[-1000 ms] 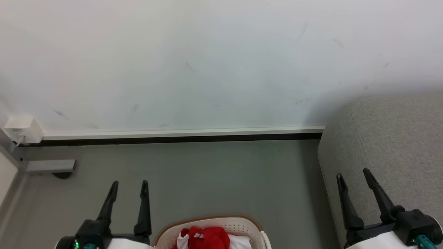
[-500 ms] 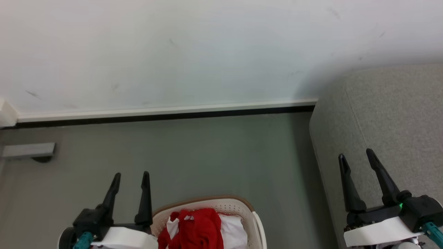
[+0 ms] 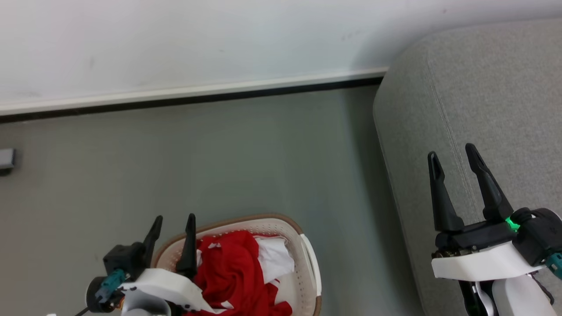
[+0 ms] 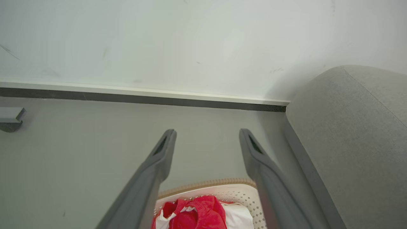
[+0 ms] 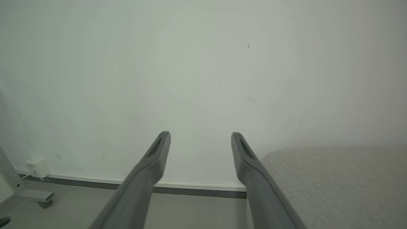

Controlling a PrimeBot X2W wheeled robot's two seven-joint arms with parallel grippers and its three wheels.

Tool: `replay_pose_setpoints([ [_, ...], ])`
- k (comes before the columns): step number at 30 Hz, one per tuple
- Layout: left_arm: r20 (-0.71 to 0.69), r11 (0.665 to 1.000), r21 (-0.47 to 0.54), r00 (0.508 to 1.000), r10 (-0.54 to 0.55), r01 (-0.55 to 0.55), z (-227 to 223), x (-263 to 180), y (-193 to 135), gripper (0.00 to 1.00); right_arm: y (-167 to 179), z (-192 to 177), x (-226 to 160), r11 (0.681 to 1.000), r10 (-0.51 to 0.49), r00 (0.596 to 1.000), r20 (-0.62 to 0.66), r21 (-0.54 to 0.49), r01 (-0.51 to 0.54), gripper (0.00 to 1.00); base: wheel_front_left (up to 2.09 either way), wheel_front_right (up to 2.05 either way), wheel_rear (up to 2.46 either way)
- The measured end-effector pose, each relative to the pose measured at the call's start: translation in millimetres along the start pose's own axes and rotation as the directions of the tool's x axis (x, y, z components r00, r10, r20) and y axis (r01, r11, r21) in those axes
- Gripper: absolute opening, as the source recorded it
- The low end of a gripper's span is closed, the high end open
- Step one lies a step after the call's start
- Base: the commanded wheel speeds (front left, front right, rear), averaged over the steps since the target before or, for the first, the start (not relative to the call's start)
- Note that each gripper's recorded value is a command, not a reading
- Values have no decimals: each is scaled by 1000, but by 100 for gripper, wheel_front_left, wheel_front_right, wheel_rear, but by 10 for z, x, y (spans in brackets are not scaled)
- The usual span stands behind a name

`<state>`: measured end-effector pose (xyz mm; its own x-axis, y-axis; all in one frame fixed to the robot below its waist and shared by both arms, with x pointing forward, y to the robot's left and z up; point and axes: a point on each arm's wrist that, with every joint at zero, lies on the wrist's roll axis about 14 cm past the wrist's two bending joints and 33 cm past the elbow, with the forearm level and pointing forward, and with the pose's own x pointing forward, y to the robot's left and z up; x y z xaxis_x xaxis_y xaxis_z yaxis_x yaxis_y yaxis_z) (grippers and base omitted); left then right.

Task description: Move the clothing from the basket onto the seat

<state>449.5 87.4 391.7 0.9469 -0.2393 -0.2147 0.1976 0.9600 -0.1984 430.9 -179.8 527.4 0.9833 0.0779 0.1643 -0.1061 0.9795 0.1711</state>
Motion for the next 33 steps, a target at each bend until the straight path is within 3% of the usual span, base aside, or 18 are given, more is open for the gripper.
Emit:
replay_pose_setpoints([
  [7,-211,998,-48,976,-47,38,-714,104,-73,100,-148,-29,100,999,-36,999,4,-10,36,100,0,0,0],
  [13,-389,995,-56,916,-93,77,-1245,187,-115,100,-266,-64,190,998,-59,998,7,-25,59,100,0,0,0],
  [21,-605,992,-88,786,-127,92,-1885,248,-140,100,-427,-121,336,995,-86,996,13,-53,87,100,0,0,0],
  [33,-826,984,-93,539,-163,155,-2688,153,-173,100,-672,-176,455,989,-138,990,28,-47,139,100,0,0,0],
])
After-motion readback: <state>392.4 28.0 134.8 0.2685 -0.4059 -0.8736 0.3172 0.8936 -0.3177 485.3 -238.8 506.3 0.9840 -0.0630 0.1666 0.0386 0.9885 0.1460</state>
